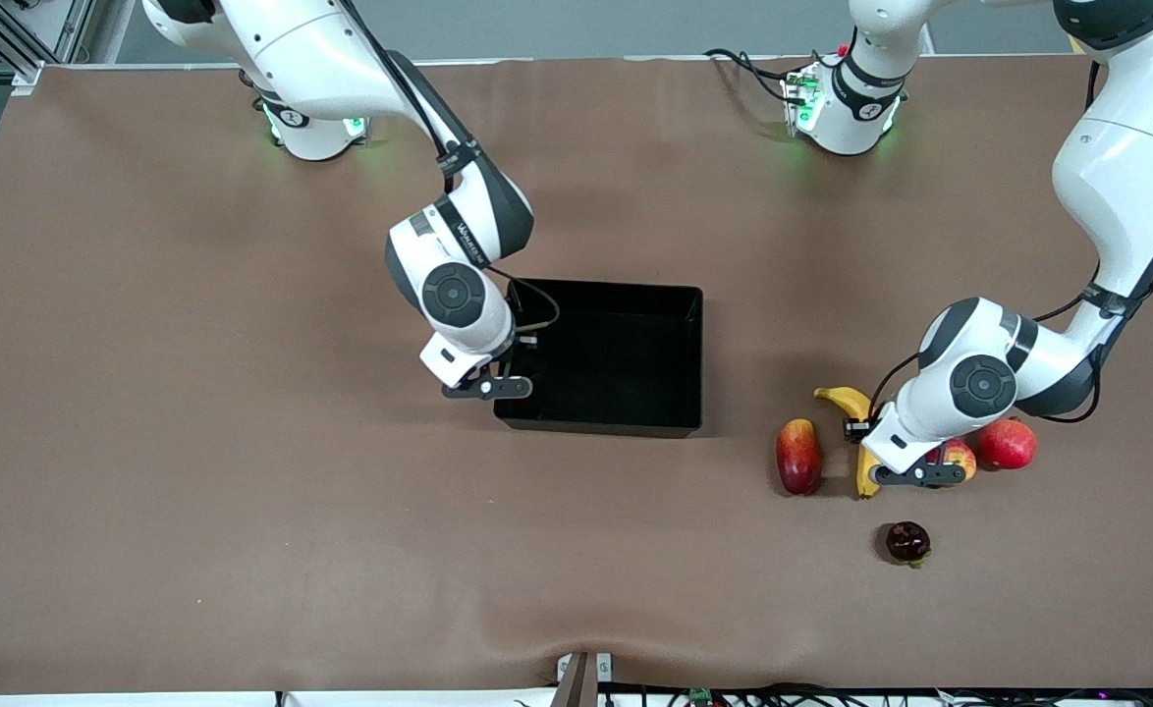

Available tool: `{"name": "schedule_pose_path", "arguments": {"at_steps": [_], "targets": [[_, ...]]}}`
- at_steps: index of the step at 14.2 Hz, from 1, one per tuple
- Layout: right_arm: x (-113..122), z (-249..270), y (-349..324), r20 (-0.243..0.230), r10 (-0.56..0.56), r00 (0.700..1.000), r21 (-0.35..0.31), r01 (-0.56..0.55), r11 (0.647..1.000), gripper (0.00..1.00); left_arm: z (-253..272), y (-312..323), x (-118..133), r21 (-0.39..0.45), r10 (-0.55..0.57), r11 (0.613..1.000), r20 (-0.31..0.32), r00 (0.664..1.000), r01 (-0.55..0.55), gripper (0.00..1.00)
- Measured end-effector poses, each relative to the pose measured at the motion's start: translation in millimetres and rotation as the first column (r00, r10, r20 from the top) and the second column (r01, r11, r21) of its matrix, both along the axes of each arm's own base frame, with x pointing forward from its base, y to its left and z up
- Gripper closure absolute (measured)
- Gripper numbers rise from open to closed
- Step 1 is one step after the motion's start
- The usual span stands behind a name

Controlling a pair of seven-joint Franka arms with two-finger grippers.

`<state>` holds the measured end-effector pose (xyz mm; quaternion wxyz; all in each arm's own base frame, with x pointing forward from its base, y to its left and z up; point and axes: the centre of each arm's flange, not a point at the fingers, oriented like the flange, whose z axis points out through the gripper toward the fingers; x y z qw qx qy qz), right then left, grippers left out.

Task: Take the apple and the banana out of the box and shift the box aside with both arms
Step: 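Drag the tray away from the fruit while the left gripper withdraws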

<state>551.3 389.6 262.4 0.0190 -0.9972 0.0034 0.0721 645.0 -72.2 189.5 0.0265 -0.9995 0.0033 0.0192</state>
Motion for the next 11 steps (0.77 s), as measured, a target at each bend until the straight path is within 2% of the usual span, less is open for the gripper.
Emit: {"name": "schedule_pose_path", "arguments": {"at_steps": [3,4,7,9,11], "targets": [[25.1,44.2,-40.6,0.024,-0.059,0.998,0.017,0.059,0.998,0.94,21.5,-7.1,6.9,-0.004,-0.005,1.0,0.028,1.0,0.006,0.06],[34.1,58.9,-61.0,0.024,-0.075,0.997,0.02,0.074,0.997,0.94,40.7,-11.1,10.2,0.008,-0.01,1.0,0.037,0.999,0.009,0.0],[55.2,90.5,-124.9,0.005,-0.136,0.991,0.022,0.136,0.991,0.94,137.5,-9.3,23.2,0.09,0.003,0.996,0.106,0.994,-0.012,0.0],[64.8,100.7,-173.4,-0.037,-0.18,0.983,0.009,0.181,0.984,0.94,207.6,-3.8,21.2,0.134,0.029,0.99,0.167,0.986,-0.052,0.0],[71.8,104.3,-226.2,-0.083,-0.174,0.981,0.007,0.175,0.984,0.94,262.3,2.9,9.6,0.143,0.09,0.983,0.169,0.981,-0.115,0.0]]}}
